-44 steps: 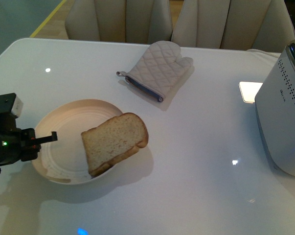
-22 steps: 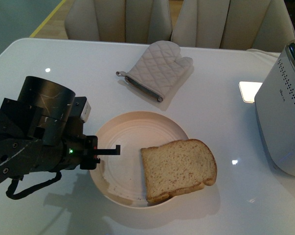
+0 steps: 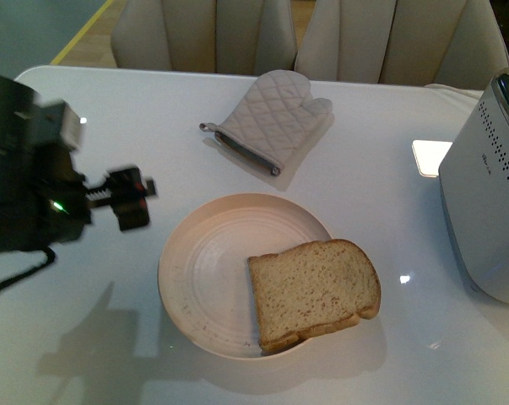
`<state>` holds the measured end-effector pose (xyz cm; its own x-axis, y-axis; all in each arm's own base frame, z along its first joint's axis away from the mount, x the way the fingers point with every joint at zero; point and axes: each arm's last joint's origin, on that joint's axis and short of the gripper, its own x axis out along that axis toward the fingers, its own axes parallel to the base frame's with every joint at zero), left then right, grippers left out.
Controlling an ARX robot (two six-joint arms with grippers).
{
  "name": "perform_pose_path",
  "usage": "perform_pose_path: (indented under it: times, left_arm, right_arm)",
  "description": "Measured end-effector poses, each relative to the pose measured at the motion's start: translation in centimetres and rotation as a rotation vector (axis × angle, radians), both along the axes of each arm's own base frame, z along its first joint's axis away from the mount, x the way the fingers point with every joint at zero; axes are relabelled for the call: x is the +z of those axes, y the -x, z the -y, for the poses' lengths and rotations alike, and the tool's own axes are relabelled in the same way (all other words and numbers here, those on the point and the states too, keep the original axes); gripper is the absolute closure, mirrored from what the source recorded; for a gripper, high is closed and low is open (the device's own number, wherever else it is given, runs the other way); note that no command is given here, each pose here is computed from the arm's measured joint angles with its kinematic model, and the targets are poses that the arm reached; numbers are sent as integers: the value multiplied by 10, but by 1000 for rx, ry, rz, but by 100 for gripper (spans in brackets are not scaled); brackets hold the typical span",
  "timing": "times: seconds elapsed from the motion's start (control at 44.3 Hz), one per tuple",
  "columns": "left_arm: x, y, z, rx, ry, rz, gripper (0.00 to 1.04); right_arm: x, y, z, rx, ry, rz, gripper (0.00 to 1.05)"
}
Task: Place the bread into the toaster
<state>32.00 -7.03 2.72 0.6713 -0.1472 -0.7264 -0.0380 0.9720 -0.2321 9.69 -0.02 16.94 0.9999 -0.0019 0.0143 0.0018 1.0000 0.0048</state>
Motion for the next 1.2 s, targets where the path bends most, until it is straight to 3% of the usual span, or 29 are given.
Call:
perform_pose_path:
  times: [0.135,0.316,0.429,0.519,0.587,0.7,0.926,1.016,1.197]
  left_arm:
    - [70,14,-46,158,95,227,6]
    - [160,68,-66,207,210,509,7]
    - [187,103,-68,223,277,625,7]
    - [194,127,-73,255,316,677,7]
    - [189,151,-72,253,169,763,20]
    - [172,178,-71,114,-120,819,46]
    - [163,187,-71,76,-208,829,80]
    - [159,191,-71,72,-219,832,100]
    - [153,197,-71,70,-224,831,102]
  right_arm:
    - [0,0,0,0,0,0,9]
    - [0,0,0,0,0,0,9]
    - [0,0,0,0,0,0,9]
    - [0,0,0,0,0,0,9]
    - [0,0,0,0,0,0,9]
    - [0,0,0,0,0,0,9]
    - [0,0,0,0,0,0,9]
    - [0,0,0,0,0,0,9]
    - [0,0,0,0,0,0,9]
